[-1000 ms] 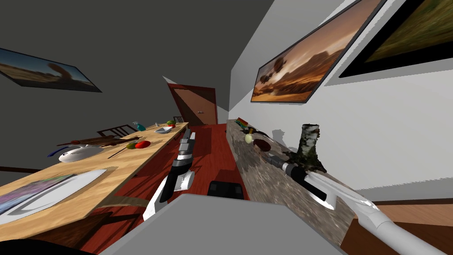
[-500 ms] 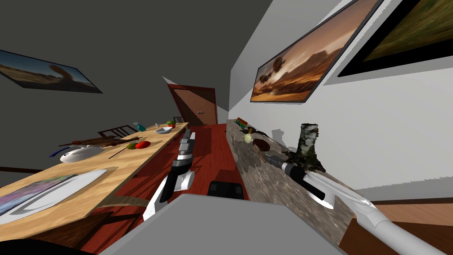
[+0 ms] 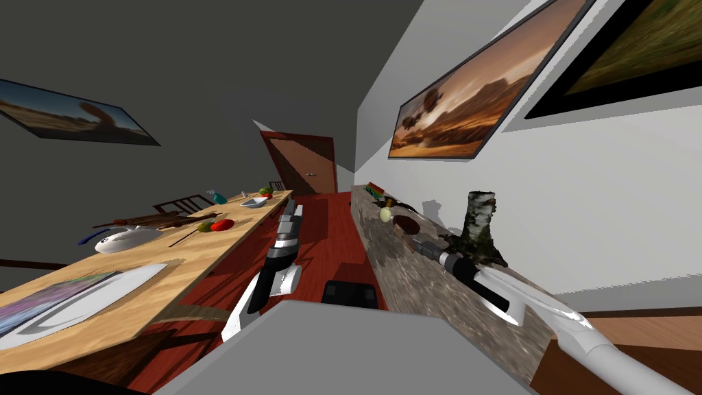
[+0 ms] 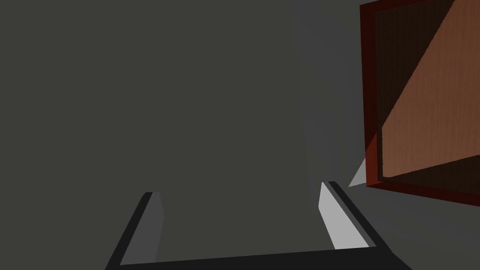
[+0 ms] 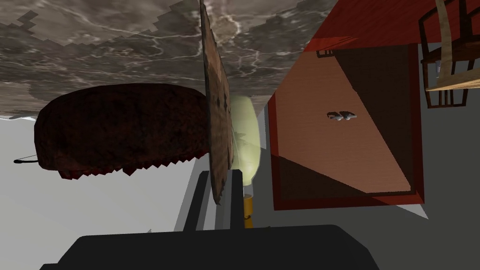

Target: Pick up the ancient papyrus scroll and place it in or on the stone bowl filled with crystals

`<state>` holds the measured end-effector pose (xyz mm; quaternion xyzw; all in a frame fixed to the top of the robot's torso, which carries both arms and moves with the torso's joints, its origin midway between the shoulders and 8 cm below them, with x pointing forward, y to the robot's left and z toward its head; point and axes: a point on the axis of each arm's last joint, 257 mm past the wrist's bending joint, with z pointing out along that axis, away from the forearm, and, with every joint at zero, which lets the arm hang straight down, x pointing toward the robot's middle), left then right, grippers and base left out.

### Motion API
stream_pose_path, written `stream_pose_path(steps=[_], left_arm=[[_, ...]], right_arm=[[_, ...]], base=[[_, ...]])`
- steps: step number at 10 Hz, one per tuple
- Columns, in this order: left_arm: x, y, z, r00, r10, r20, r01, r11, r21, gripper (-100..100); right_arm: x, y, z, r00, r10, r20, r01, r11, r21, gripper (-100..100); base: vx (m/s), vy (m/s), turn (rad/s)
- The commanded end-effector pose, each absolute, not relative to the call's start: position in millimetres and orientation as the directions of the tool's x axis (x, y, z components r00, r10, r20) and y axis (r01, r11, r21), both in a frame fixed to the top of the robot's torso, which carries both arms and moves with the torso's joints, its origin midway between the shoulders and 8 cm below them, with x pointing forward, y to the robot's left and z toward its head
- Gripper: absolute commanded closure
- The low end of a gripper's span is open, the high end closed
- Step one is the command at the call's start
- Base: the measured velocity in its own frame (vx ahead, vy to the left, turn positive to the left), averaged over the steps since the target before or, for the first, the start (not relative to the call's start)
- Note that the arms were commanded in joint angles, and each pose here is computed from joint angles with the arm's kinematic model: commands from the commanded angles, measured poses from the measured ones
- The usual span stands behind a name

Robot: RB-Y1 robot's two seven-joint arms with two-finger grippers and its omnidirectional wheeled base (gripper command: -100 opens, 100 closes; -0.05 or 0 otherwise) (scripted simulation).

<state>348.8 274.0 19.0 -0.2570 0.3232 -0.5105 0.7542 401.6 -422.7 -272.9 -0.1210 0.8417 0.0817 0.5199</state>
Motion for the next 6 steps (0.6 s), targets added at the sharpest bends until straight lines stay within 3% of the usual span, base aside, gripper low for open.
stream_pose_path(steps=[1, 6], left_arm=[[349, 274, 19, 0.270, -0.936, -0.225, 0.604, 0.347, -0.718, 0], [349, 274, 19, 0.270, -0.936, -0.225, 0.604, 0.347, -0.718, 0]], right_arm=[[397, -431, -272, -0.430, -0.119, -0.895, -0.293, 0.956, 0.014, 100], [384, -462, -269, -0.431, -0.119, -0.895, -0.291, 0.957, 0.013, 100]], base=[[0.005, 0.061, -0.002], [0.004, 0.048, -0.002]])
